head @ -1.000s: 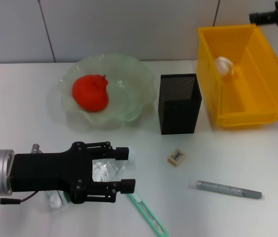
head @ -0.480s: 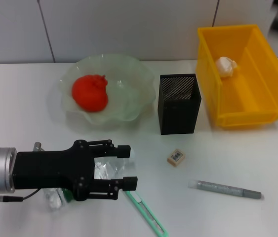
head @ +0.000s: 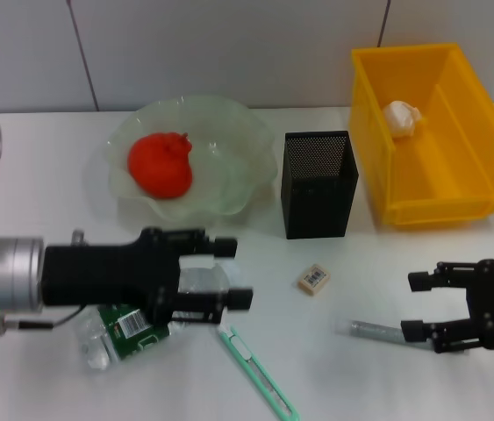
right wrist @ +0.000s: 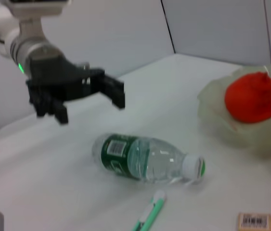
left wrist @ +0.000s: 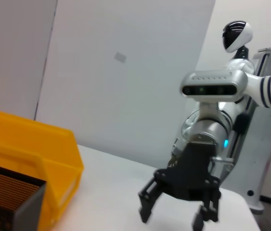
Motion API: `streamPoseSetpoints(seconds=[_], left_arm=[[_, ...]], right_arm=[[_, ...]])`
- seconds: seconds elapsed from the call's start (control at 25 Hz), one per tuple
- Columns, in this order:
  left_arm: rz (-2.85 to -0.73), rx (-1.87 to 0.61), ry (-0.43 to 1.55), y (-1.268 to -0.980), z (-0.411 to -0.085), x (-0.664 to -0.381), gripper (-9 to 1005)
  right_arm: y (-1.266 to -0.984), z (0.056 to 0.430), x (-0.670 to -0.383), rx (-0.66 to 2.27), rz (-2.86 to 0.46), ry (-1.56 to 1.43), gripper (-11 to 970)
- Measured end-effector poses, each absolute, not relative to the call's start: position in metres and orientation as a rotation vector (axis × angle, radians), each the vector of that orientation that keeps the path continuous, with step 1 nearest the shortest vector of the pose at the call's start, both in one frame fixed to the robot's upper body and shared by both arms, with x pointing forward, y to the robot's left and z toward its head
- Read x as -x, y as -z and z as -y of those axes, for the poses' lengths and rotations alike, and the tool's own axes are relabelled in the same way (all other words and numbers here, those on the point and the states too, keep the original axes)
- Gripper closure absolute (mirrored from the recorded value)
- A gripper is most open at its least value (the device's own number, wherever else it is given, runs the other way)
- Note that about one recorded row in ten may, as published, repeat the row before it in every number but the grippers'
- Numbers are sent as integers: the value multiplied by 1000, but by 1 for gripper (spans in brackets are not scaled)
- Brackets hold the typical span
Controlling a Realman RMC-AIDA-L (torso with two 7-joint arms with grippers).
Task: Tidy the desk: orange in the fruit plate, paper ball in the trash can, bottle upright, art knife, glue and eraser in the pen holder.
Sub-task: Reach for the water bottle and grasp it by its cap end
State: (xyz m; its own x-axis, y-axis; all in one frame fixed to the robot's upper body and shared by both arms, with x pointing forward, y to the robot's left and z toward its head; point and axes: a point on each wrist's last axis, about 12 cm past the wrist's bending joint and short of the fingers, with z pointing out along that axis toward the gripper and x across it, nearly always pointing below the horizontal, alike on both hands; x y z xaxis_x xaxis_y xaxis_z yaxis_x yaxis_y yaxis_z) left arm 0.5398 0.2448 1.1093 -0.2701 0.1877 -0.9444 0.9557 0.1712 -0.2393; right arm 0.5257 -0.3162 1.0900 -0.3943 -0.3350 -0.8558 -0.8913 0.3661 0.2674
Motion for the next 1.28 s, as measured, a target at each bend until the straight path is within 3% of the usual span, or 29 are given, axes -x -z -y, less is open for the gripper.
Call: streamPoseSetpoints(seconds=[0.24,0.4,0.48,0.52,0.6,0.8,1.28], left_arm=[[-1759,-1217,1072,-1133,-222,-573,231],[-1825,-1263,1024,-1141,-214,-580,231],[-1924,-1317,935,-1155,-201,-589,231],[-2063,-1365,790,-1172,-185,-600,231],[-2126,-1372,751,-1177,-176,-604,237],[-2284,-1375,608,-1180,-155,-612,237],[-2382,-1407,441,-1163,-139,-614,238]], right_arm=[[-1081,312,-522,1087,-1918,-967,132],[-1080,311,-521,1099,-1927,-962,132],[-1079,312,-521,1105,-1932,-958,132],[-1079,313,-521,1112,-1931,-953,132],[-1079,313,-521,1115,-1930,-951,132],[-1080,313,-523,1129,-1926,-942,133],[-1082,315,-524,1134,-1915,-929,133]])
